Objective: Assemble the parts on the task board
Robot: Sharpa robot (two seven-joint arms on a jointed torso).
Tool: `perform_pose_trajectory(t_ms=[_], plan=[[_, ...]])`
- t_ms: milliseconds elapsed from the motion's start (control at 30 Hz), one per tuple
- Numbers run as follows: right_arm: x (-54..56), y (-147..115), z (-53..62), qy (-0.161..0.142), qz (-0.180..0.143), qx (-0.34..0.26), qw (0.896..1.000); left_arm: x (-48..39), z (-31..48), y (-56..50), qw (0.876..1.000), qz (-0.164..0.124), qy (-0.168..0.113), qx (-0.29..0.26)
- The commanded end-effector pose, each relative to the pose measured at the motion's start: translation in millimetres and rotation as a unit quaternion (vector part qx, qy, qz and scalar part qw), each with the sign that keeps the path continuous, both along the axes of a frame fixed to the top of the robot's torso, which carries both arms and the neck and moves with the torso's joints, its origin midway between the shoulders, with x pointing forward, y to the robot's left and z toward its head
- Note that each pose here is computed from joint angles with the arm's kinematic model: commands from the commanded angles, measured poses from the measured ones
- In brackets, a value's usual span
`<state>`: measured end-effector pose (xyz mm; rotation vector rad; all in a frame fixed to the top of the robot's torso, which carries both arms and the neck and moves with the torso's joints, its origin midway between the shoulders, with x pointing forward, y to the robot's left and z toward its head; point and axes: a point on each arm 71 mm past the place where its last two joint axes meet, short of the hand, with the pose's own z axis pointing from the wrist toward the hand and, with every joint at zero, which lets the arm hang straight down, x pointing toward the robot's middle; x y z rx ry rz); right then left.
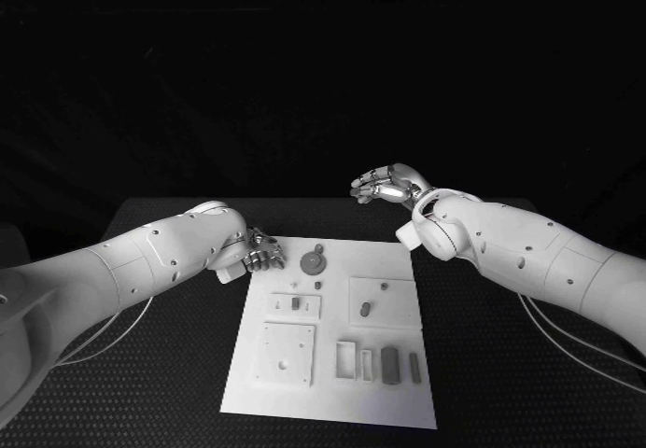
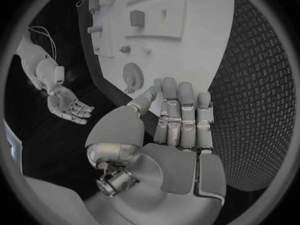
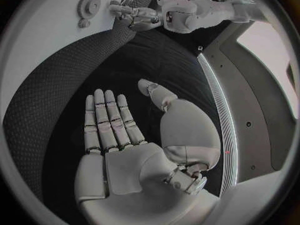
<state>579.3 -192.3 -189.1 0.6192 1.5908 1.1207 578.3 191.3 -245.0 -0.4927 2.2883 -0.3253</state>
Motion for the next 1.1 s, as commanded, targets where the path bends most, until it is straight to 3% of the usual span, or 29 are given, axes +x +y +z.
perform_pose_trajectory(t_ms=[33,267,600,800,1100], plan=[[-0.5,1.1,0.1,-0.001,0.007,0.003,1.0,-1.7,-0.2,-1.7,1.0,0.002,0.001,-0.014],[-0.7,-1.2,0.3,-0.001,0.006,0.003,1.0,-10.4,1.2,1.6,1.0,-0.006,0.006,-0.018],[-1.1,-6.8,0.7,-0.002,0.001,0.001,1.0,-25.4,16.6,9.7,0.999,-0.024,-0.031,-0.019],[-1.2,-7.2,0.7,-0.001,0.001,0.001,1.0,-37.0,22.6,8.9,0.998,-0.048,-0.036,-0.019],[-1.0,-7.5,-0.5,0.004,0.003,0.0,1.0,-44.1,24.7,3.2,0.994,-0.079,-0.063,0.048]])
